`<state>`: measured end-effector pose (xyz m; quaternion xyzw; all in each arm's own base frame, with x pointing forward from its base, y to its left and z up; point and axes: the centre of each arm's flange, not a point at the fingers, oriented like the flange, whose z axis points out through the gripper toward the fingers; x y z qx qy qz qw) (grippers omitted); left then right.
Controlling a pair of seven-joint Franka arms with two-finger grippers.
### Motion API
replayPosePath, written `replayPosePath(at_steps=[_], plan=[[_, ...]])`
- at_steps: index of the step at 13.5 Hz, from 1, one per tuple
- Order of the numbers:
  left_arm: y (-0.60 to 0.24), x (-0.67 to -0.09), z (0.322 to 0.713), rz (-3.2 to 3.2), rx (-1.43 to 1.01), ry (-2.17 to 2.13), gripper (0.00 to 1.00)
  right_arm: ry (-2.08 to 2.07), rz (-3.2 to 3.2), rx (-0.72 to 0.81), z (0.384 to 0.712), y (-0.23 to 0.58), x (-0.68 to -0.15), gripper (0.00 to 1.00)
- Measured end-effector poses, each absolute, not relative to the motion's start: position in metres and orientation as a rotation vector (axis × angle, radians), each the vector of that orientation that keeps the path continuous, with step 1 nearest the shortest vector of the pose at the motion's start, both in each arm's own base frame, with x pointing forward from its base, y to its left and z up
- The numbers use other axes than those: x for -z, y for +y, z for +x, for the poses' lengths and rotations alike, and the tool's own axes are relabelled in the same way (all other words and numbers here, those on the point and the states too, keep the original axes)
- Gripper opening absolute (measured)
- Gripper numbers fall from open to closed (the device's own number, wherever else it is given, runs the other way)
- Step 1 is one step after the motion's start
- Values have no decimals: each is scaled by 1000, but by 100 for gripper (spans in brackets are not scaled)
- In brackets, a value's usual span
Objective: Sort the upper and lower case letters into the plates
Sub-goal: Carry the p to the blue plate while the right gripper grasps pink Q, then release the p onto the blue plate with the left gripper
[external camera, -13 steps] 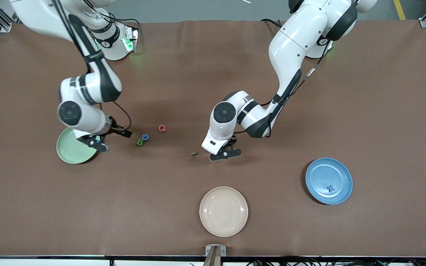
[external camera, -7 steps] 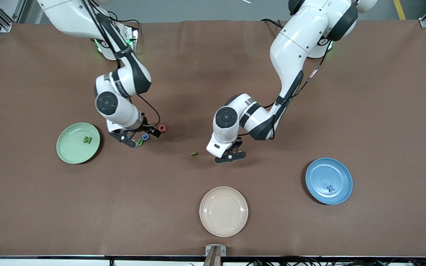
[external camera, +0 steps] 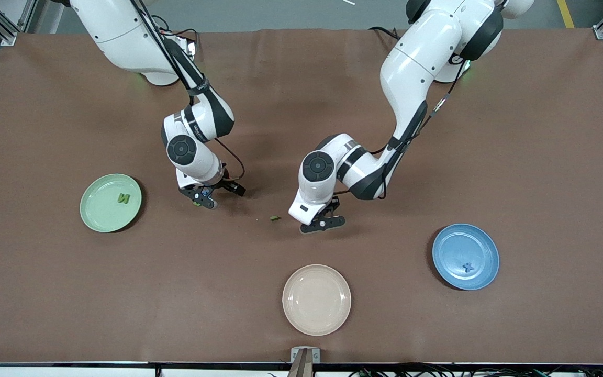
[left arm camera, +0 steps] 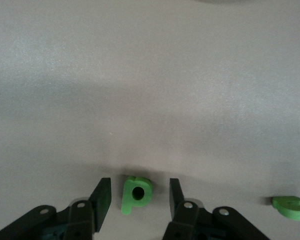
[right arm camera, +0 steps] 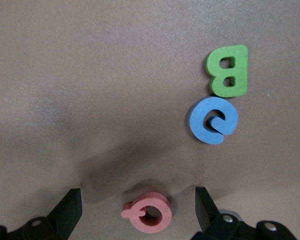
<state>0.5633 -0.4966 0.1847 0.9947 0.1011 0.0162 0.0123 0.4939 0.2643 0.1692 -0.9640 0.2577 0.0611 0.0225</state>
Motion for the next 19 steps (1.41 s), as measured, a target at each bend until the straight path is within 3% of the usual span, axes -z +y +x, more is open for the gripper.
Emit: replayPosePath(at_steps=[4,6,10,12,13,15,19], plan=[[-498,-174,562,3100,-46,312,47,790,-3003,-219,486,265,-164,100],[-498,-175,563,3099,-49,309,28,788,-3004,-222,485,266,-164,100],[-484,-195,583,3090,-97,303,28,779,-3019,-253,481,268,-165,97],[-439,-223,615,3141,-75,232,28,770,-3019,-248,481,272,-168,77],[-405,-240,634,3172,-50,192,28,769,-3020,-251,480,272,-168,77],[-323,-267,673,3204,-22,95,28,768,-3022,-255,480,272,-170,61],[-173,-262,711,3217,65,-89,28,768,-3024,-259,480,272,-173,49]])
